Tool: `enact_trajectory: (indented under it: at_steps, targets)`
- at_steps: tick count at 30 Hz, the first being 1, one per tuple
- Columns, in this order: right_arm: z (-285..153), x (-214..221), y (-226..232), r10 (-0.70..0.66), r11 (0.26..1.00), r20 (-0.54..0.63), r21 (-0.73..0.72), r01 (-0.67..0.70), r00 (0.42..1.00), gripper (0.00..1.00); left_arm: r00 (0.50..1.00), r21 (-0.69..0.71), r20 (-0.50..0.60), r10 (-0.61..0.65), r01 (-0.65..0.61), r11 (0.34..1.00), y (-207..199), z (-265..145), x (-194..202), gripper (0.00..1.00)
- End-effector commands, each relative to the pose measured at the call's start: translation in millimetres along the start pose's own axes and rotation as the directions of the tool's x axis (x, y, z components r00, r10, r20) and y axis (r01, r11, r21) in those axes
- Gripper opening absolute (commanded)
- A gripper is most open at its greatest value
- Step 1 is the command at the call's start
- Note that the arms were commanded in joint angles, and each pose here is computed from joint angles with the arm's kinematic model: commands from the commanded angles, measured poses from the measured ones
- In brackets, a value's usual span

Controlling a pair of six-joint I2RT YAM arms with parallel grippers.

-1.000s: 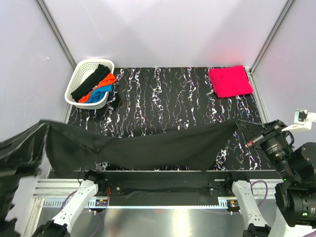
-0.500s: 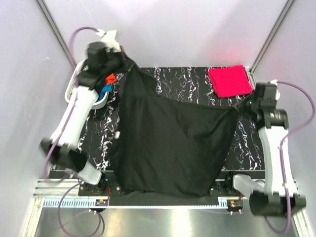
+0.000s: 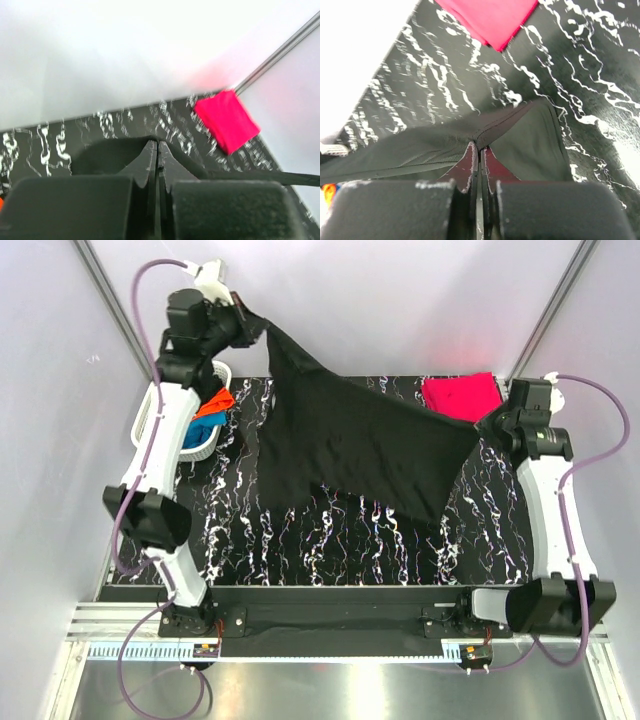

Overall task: Fold and stack the t-shirts
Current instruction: Flatten the tshirt out

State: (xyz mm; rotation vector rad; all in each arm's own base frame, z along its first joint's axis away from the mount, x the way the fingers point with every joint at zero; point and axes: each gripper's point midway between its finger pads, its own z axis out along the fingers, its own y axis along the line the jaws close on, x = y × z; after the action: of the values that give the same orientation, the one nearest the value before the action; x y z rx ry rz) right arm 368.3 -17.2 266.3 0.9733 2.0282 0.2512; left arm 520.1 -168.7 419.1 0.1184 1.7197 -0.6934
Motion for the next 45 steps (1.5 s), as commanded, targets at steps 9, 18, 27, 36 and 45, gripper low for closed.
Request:
enact_trajectory:
  at_steps: [9,18,27,36,45]
  targets:
    - [-170,-39,25,0.011,0.959,0.219,-0.279,0.052,0.976,0.00,0.886,0.135,0.448,0.121,-0.201,0.970,-136,-218,-138,0.00]
    - [-289,-21,1,0.049,0.902,0.310,-0.422,0.091,0.949,0.00,0.770,0.082,0.612,0.182,-0.291,0.953,-187,-365,-143,0.00]
    - [-286,-22,0,0.058,0.916,0.284,-0.397,0.062,0.957,0.00,0.766,0.063,0.617,0.178,-0.274,0.960,-186,-365,-150,0.00]
    - [-162,-22,-1,0.001,0.986,0.156,-0.164,0.025,0.988,0.00,0.924,0.042,0.300,0.237,-0.261,0.964,-113,-190,-91,0.00]
    - [-1,10,-38,-0.066,0.996,0.086,0.064,0.060,0.994,0.00,0.979,0.047,-0.042,0.199,-0.197,0.979,6,-32,60,0.00]
